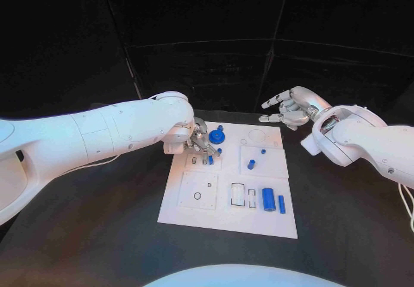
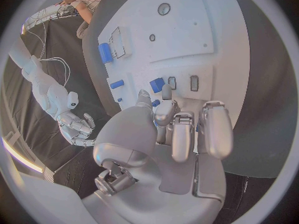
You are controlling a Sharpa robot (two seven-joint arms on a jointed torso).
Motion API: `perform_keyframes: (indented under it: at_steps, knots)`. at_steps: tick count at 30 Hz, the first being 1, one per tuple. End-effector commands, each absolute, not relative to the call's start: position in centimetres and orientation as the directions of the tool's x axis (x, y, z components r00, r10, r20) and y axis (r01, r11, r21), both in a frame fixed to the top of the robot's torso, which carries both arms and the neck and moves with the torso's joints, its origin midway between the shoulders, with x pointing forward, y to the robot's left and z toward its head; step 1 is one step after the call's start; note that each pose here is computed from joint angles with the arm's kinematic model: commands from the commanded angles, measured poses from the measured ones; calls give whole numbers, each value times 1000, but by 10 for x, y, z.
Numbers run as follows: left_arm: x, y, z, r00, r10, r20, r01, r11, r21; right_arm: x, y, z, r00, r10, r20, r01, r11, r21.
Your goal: Assemble the parts on the task board
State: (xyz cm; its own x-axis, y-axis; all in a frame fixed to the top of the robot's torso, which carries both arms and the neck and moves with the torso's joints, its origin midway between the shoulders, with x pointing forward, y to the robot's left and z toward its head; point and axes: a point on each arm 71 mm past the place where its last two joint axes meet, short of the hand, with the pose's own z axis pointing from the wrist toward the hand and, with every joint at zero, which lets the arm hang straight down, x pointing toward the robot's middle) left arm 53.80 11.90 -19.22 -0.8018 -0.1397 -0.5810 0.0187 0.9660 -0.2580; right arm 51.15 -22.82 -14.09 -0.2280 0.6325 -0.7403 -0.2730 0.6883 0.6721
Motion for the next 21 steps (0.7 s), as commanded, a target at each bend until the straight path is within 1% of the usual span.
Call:
perform_keyframes:
  at_steps: [1,21]
  knots:
    - [538,119,-192,-809,-118,-576,28,971,-238,512,-227,-140,-232,628,-743,-280,688,669]
    - [537,117,-193,-812,-103,-574,39,973,-229,513,-226,-140,-233,628,-743,-279,689,669]
